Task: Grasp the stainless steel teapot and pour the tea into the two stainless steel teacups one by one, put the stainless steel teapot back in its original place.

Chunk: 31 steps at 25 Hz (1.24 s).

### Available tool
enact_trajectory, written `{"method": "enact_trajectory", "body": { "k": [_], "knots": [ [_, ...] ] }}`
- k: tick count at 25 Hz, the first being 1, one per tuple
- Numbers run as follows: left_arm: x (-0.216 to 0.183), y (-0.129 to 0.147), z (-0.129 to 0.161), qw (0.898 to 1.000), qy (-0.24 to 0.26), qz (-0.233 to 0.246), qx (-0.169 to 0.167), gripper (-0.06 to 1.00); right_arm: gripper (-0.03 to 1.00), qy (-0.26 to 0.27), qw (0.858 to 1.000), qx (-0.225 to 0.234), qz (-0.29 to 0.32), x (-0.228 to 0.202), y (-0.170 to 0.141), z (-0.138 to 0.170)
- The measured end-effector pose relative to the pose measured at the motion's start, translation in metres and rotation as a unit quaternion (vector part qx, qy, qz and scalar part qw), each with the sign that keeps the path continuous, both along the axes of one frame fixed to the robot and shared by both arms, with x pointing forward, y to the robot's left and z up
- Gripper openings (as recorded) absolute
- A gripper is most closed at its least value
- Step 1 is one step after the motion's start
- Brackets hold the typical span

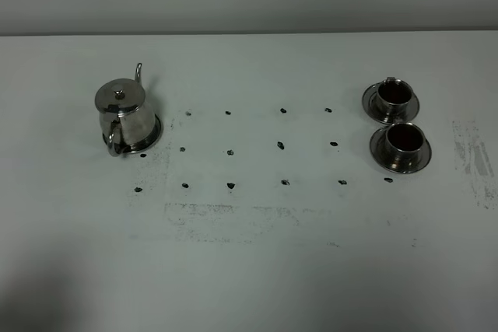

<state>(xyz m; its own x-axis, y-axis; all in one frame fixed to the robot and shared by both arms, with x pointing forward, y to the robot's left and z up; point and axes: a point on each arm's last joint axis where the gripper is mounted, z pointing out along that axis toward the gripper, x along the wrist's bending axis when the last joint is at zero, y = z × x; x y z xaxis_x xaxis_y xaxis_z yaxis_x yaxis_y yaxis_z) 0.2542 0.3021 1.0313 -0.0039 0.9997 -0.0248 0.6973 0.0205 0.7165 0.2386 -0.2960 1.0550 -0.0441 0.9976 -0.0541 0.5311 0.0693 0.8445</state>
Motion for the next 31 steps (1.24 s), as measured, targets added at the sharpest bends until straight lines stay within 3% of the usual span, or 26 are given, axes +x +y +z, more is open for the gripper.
{"method": "enact_trajectory", "body": {
  "k": [8,31],
  "knots": [
    [-0.02,0.001,0.0,0.997,-0.073,0.0,-0.003,0.73,0.53,0.0,1.0,0.0,0.0,0.0,0.0,0.0],
    [-0.021,0.001,0.0,0.997,-0.074,0.001,-0.002,0.73,0.53,0.0,1.0,0.0,0.0,0.0,0.0,0.0]
  ]
}}
